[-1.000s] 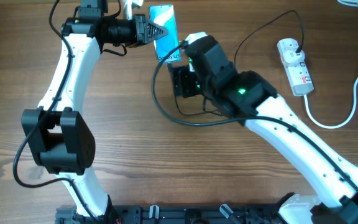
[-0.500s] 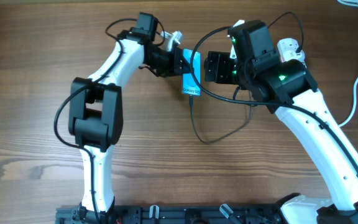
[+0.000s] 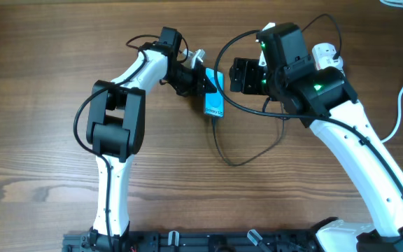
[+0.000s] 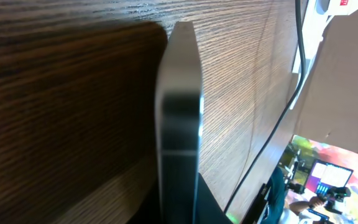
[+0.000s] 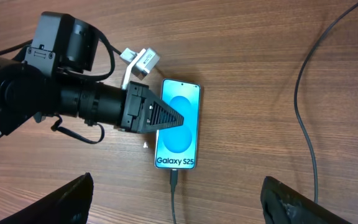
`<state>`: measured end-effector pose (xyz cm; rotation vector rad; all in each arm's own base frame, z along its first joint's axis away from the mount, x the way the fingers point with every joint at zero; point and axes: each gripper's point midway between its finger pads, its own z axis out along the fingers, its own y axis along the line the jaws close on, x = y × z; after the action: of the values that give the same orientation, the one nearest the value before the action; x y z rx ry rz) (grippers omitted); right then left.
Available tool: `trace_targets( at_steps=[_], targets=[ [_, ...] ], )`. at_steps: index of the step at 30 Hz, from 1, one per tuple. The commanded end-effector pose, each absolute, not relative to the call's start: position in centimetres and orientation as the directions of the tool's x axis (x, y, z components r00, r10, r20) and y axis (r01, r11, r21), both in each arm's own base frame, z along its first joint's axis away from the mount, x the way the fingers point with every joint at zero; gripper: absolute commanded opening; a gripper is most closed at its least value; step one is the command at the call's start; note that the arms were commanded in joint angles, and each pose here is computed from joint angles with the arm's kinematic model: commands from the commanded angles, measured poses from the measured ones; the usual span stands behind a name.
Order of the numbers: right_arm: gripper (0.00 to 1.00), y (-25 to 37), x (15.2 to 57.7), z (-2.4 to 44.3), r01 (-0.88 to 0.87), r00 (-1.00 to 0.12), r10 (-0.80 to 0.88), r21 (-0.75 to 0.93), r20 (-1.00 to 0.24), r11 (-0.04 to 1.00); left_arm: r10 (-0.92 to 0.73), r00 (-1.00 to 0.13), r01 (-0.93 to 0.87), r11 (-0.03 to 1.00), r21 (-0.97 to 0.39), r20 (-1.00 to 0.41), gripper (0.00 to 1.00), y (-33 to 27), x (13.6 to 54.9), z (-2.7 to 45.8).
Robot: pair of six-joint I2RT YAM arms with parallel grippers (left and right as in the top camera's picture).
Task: Plug charger to phone and switch on socket
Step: 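Lower the phone flat onto the table and open both grippers, then move the right gripper to the red switch on the power strip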
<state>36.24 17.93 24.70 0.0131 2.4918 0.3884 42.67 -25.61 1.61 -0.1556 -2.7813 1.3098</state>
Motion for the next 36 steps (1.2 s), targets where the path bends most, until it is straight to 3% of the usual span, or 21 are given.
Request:
trace_targets(
  at_steps=[1, 10, 13, 14, 16, 18, 27, 29, 30, 31, 36],
  targets=[
    [0.87, 18.3, 36.1, 25.6, -0.095, -0.807, 0.103, 0.299, -0.582, 0.950, 0.121, -0.993, 0.067, 0.657, -0.751, 0.016, 0.09, -25.2, 42.7, -0.2],
    [0.92, 18.2, 36.2, 25.6, -0.094, -0.805, 0.102, 0.296, -0.584, 0.951, 0.088, -0.996, 0.075, 0.783, -0.618, -0.010, 0.19, -23.0, 43.6, -2.3],
    [0.89, 18.2, 36.2, 25.6, -0.094, -0.805, 0.102, 0.296, -0.584, 0.951, 0.079, -0.997, 0.069, 0.822, -0.565, -0.007, 0.28, -22.1, 43.6, -3.0],
    [0.90, 18.2, 36.2, 25.6, -0.093, -0.806, 0.103, 0.296, -0.584, 0.951, 0.078, -0.997, 0.069, 0.828, -0.556, -0.006, 0.35, -21.9, 43.6, -3.1],
    [0.90, 18.2, 36.2, 25.6, -0.093, -0.806, 0.103, 0.296, -0.584, 0.951, 0.076, -0.997, 0.068, 0.836, -0.545, -0.008, 0.36, -21.7, 43.7, -3.3],
    [0.90, 18.2, 36.2, 25.6, -0.093, -0.806, 0.103, 0.296, -0.584, 0.951, 0.074, -0.997, 0.069, 0.848, -0.526, -0.012, 0.44, -21.4, 43.7, -3.5],
    [0.89, 16.6, 36.5, 25.1, -0.039, -0.810, 0.129, 0.271, -0.573, 0.962, 0.056, -0.998, 0.060, 0.879, -0.473, -0.023, 0.48, -20.0, 44.1, -3.2],
    [0.88, 14.4, 36.8, 25.1, 0.010, -0.814, 0.159, 0.260, -0.559, 0.966, 0.038, -0.998, 0.057, 0.893, -0.446, -0.052, 0.58, -18.9, 44.8, -1.3],
    [0.88, 12.5, 37.0, 25.2, 0.053, -0.819, 0.190, 0.258, -0.541, 0.965, 0.025, -0.996, 0.059, 0.900, -0.432, -0.085, 0.73, -18.2, 45.4, 0.2],
    [0.88, 10.9, 37.1, 25.5, 0.074, -0.827, 0.204, 0.258, -0.524, 0.963, 0.012, -0.991, 0.066, 0.906, -0.417, -0.130, 1.00, -17.5, 46.0, 2.1],
    [0.90, 0.6, 37.9, 25.1, 0.297, -0.841, 0.356, 0.203, -0.406, 0.933, -0.034, -0.929, 0.119, 0.915, -0.385, -0.369, 1.00, -15.5, 48.5, 11.9]
  ],
)
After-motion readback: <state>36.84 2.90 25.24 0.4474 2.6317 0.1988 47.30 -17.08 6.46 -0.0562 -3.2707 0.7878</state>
